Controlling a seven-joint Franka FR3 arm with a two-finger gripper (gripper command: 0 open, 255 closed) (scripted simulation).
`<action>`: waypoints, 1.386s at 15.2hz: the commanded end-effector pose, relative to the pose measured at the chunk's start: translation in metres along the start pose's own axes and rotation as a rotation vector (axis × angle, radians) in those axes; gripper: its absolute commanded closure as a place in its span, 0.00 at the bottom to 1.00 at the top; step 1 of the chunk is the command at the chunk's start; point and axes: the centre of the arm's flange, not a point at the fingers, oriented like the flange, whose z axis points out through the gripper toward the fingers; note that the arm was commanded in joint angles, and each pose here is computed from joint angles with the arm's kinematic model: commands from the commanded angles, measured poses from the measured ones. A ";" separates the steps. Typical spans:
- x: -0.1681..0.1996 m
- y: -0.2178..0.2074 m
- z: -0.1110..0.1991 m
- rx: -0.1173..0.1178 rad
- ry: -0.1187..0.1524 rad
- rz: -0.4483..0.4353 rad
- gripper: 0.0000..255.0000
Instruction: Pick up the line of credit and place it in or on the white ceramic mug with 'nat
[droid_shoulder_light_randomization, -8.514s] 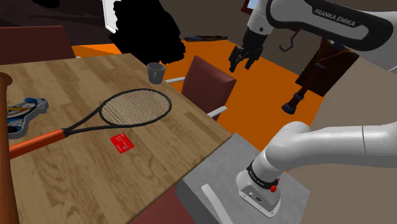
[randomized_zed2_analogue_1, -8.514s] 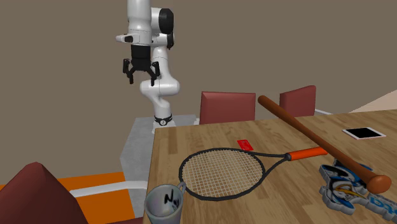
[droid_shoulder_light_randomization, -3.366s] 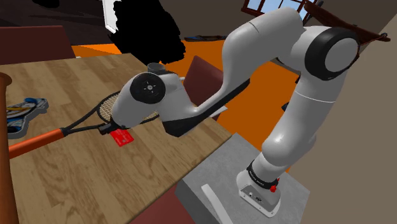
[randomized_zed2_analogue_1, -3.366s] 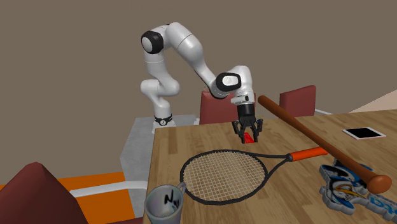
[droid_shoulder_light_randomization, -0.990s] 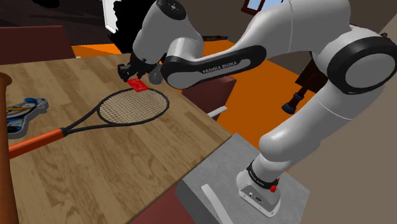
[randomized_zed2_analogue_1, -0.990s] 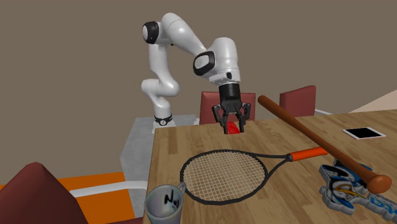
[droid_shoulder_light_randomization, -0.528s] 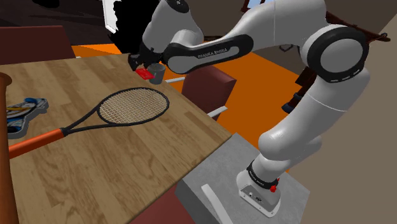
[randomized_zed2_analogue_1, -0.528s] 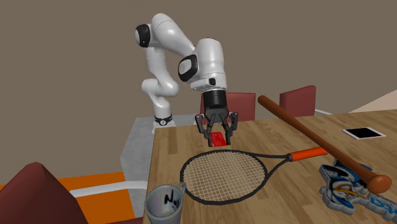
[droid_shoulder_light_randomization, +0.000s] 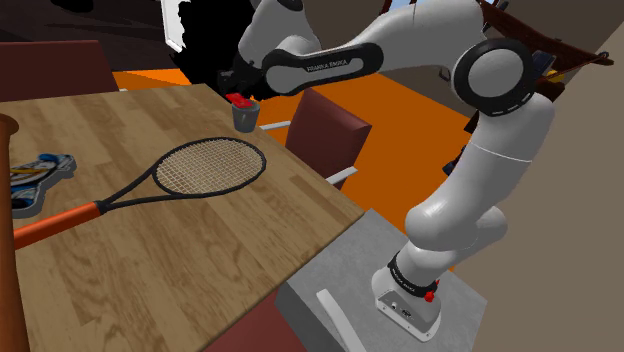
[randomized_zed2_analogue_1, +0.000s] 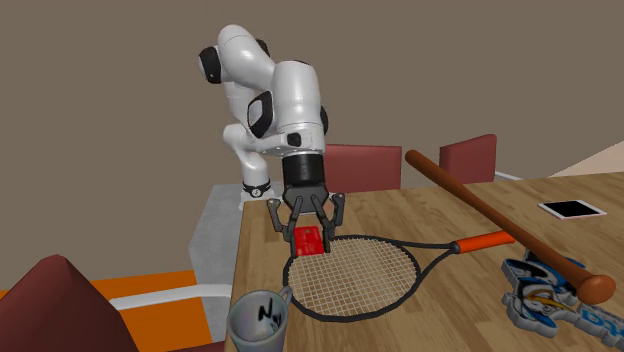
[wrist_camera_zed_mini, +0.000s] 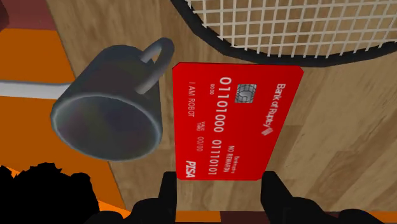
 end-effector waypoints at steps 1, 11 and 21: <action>0.014 0.022 0.010 0.000 0.000 -0.001 1.00; 0.045 0.083 0.054 0.000 0.000 -0.001 1.00; 0.016 0.083 0.098 0.000 0.000 -0.001 1.00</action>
